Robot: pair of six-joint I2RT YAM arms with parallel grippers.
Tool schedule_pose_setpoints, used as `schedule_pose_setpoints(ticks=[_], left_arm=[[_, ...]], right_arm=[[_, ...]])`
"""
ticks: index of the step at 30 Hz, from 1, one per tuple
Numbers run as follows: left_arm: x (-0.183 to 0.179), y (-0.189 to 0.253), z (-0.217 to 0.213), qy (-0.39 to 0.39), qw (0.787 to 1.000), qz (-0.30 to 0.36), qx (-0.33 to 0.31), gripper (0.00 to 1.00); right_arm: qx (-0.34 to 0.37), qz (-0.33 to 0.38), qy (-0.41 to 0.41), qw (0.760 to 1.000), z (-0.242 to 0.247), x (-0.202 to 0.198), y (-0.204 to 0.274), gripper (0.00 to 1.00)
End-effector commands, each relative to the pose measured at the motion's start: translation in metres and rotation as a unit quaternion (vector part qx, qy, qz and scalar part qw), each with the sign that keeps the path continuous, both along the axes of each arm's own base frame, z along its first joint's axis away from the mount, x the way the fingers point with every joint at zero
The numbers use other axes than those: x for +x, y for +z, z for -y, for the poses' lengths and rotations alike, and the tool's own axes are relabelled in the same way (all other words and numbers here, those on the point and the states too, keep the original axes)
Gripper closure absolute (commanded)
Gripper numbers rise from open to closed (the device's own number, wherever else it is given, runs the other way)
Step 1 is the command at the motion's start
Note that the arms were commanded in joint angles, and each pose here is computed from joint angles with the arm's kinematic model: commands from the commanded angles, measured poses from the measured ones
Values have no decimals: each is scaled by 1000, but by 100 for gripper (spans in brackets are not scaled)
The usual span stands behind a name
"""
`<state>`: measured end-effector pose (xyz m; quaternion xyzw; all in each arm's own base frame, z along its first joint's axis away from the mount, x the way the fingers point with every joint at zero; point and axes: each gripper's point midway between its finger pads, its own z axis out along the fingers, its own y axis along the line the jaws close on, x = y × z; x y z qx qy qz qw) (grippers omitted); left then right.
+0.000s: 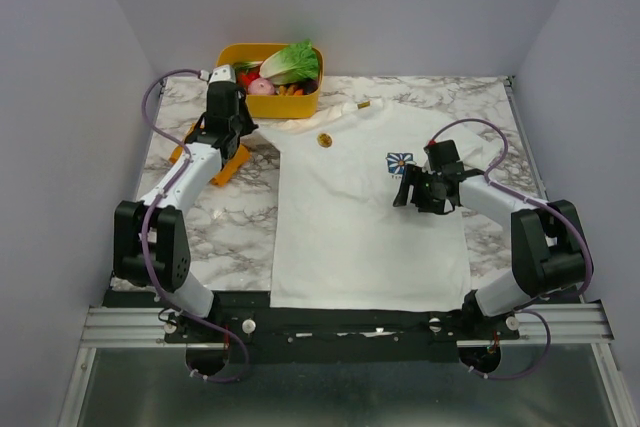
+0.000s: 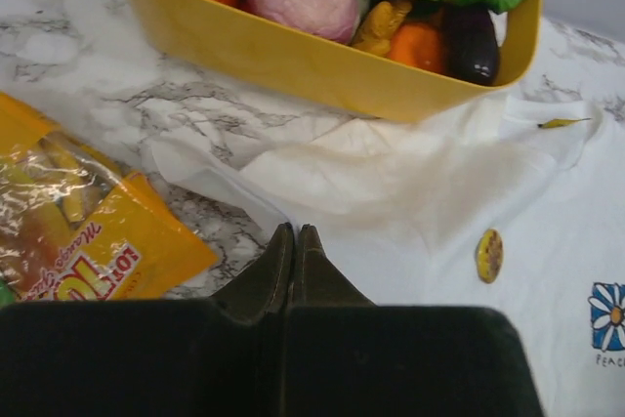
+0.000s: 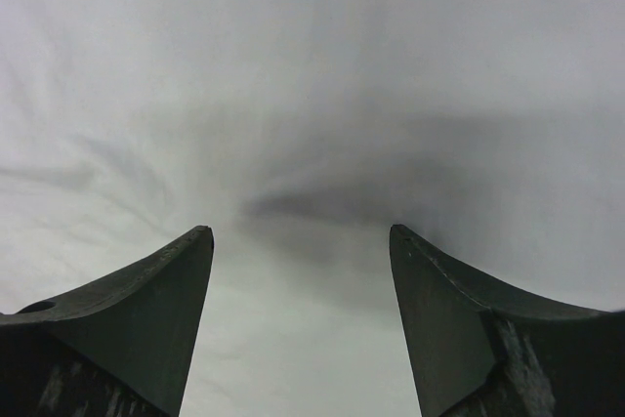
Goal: Pin the brooch onto the clothing
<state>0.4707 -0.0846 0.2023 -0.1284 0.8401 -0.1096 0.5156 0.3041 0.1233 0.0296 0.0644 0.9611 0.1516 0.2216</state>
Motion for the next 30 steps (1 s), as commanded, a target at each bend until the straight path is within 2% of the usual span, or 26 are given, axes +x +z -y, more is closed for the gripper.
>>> schedule_pose_setpoints(ticks=[1, 2, 3, 4, 6, 11, 12, 14, 15, 17, 18, 20, 21, 22, 23, 24, 25, 26, 30], left_arm=[[-9, -30, -38, 62, 996, -43, 39, 75], [-9, -33, -38, 59, 996, -55, 36, 58], [-9, -41, -39, 59, 995, -67, 34, 28], [-9, -41, -39, 61, 995, -70, 31, 19], [-9, -33, -42, 68, 995, -64, 28, 8], [-20, -9, -22, 30, 999, -29, -15, 5], [-27, 1, -12, 13, 1000, -19, -21, 6], [-41, -7, -3, 1, 999, -29, -18, 10], [-51, -3, 12, -20, 999, -24, -17, 15], [-70, -21, 25, -39, 998, -47, -10, 18], [-78, -23, 32, -51, 997, -51, -9, 31], [-100, -47, 53, -78, 994, -77, -7, 49], [-107, -52, 60, -88, 993, -82, -12, 71], [-118, -60, 75, -109, 990, -91, -17, 81], [-128, -75, 80, -115, 987, -106, -26, 90], [-135, -85, 85, -119, 986, -117, -29, 100], [-140, -93, 90, -124, 984, -125, -33, 100], [-152, -107, 98, -141, 979, -141, -33, 100], [-180, -142, 112, -159, 969, -186, -25, 100]], right_arm=[[2, -28, 3, 1000, -1, -12, -10, 19], [3, -30, 7, 1000, -2, -13, -10, 19], [3, -26, 8, 1000, -2, -12, -9, 19], [3, -26, 9, 1000, -2, -12, -8, 19], [4, -26, 14, 1000, -3, -13, -7, 19], [5, -14, 17, 1000, -2, -14, 5, 19], [5, -11, 18, 1000, -2, -14, 8, 19], [-4, -8, 22, 1000, 0, -16, 12, 19], [-8, -5, 23, 1000, 0, -17, 14, 19], [-19, -11, 35, 999, -1, -22, 14, 19], [-24, -14, 40, 999, -3, -24, 13, 20], [-44, -23, 57, 997, -9, -32, 11, 23], [-52, -26, 62, 996, -10, -36, 9, 25], [-56, -29, 76, 995, -17, -42, 7, 27], [-56, -35, 80, 995, -20, -46, 5, 45], [-55, -42, 86, 994, -23, -50, 2, 56], [-54, -47, 98, 993, -30, -56, 0, 76], [-54, -56, 99, 992, -32, -62, -3, 82], [-79, -67, 111, 988, -37, -81, -10, 90]])
